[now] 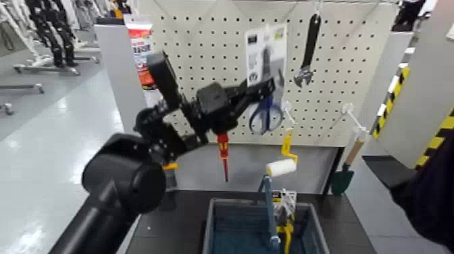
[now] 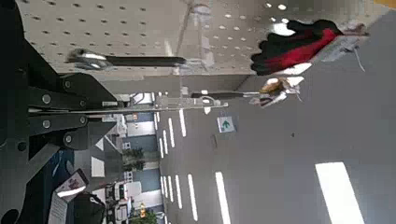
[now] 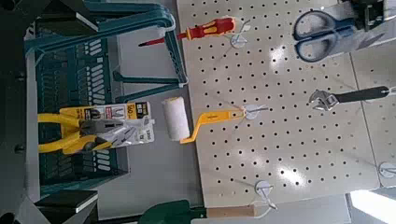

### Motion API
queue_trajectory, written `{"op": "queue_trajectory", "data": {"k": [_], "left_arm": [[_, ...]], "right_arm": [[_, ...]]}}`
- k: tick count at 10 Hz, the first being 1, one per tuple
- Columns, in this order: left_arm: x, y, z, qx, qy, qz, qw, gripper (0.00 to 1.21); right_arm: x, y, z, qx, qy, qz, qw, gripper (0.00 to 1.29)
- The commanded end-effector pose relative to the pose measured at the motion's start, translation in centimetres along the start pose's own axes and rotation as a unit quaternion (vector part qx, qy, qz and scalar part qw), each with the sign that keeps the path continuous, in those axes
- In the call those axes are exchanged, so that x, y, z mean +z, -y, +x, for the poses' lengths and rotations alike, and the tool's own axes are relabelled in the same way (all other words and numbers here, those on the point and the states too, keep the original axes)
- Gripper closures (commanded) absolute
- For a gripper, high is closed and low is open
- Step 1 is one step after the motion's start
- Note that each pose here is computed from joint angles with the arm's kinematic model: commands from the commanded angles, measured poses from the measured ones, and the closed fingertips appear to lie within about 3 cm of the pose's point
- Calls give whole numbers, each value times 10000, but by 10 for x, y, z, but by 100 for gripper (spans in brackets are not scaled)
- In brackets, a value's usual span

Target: Put the blue scissors into the crate.

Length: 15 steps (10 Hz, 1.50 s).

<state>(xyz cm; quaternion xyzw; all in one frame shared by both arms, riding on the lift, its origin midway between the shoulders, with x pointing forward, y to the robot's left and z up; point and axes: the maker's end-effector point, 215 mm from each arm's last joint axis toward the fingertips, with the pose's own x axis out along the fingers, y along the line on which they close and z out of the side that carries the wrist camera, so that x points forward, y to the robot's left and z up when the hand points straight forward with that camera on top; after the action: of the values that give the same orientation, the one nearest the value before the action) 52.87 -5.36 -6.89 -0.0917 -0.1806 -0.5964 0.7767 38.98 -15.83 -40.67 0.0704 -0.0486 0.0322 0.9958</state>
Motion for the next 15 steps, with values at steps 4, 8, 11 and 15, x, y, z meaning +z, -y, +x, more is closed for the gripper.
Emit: {"op": "queue_trajectory", "data": {"k": [4,8,11,15], "left_arm": [[-114,-6,-66,679,-768,-885,9908,118],[-184,6,-103,845,-1310,-1445,9771,118],[-221,12,-125,961,-1585,-1670,9684,118],[-267,24,-145,1014,-1880,-1985,9565,118]], "right_arm": [[-1,0,-1,-1,-15,-11,10000,7],[0,-1,0,17,-3,-8,10000,7],[-1,0,-1,-1,-7,-10,10000,7],[-1,-1,0,9,-7,-1,10000,7]]}}
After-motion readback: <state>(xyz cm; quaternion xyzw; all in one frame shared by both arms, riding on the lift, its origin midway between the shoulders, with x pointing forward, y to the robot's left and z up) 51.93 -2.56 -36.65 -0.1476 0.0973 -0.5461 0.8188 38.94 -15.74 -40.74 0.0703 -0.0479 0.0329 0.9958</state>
